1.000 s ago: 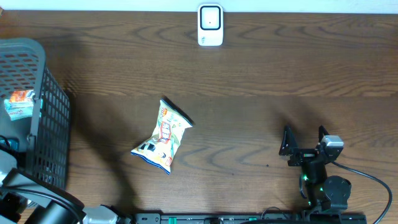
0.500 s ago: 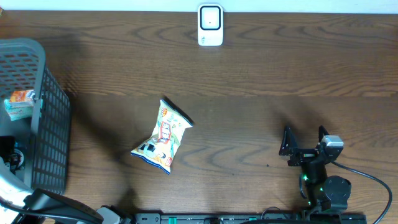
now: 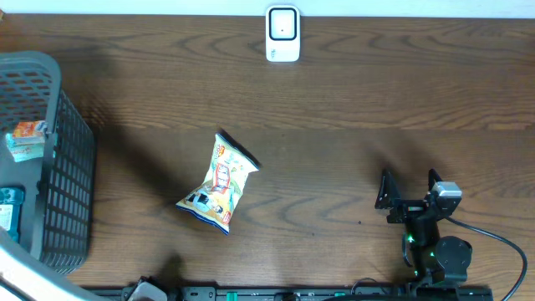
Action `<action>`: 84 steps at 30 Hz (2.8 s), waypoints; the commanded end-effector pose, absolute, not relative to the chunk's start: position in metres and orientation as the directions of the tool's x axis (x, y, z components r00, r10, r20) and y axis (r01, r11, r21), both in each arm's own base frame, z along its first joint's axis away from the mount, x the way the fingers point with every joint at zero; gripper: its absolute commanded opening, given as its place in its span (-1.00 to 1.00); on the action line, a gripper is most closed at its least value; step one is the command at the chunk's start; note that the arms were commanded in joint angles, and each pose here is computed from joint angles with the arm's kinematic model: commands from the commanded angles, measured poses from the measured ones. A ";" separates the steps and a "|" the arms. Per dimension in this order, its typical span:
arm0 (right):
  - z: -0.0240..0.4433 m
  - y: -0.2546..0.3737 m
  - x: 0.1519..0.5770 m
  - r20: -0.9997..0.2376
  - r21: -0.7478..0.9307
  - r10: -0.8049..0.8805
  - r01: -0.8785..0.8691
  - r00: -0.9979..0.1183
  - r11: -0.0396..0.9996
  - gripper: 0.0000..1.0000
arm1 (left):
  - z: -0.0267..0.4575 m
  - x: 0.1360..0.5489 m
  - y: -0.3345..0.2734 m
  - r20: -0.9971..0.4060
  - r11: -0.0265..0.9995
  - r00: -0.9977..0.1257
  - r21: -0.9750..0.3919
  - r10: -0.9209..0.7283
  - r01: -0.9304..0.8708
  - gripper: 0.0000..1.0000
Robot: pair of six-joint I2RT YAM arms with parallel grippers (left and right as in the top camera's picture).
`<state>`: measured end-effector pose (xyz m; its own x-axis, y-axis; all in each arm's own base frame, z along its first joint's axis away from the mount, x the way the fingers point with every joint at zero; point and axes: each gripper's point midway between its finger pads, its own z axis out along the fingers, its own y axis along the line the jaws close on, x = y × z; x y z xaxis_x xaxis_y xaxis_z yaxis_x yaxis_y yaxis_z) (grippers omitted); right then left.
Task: Scan the item barcode
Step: 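Carry the green tin out and place it beside the snack bag, then release the tin and return the left gripper to the basket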
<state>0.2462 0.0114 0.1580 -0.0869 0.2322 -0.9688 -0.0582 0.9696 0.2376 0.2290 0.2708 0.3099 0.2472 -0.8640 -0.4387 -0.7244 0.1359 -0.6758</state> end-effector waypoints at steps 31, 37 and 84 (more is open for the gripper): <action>0.157 0.014 0.246 -0.969 0.236 0.229 -0.069 -0.091 0.969 0.98 | 0.114 0.338 -0.225 -0.219 0.926 -0.927 -0.299 -0.303 -0.232 0.11; 0.157 0.014 0.246 -0.969 0.236 0.229 -0.069 -0.091 0.969 0.99 | 0.057 0.322 -0.241 -0.095 0.913 -0.922 -0.209 -0.375 -0.350 0.11; 0.157 0.014 0.246 -0.969 0.236 0.229 -0.069 -0.092 0.969 0.98 | 0.353 0.323 0.067 -0.816 0.664 -0.123 -0.361 -0.565 -0.655 0.95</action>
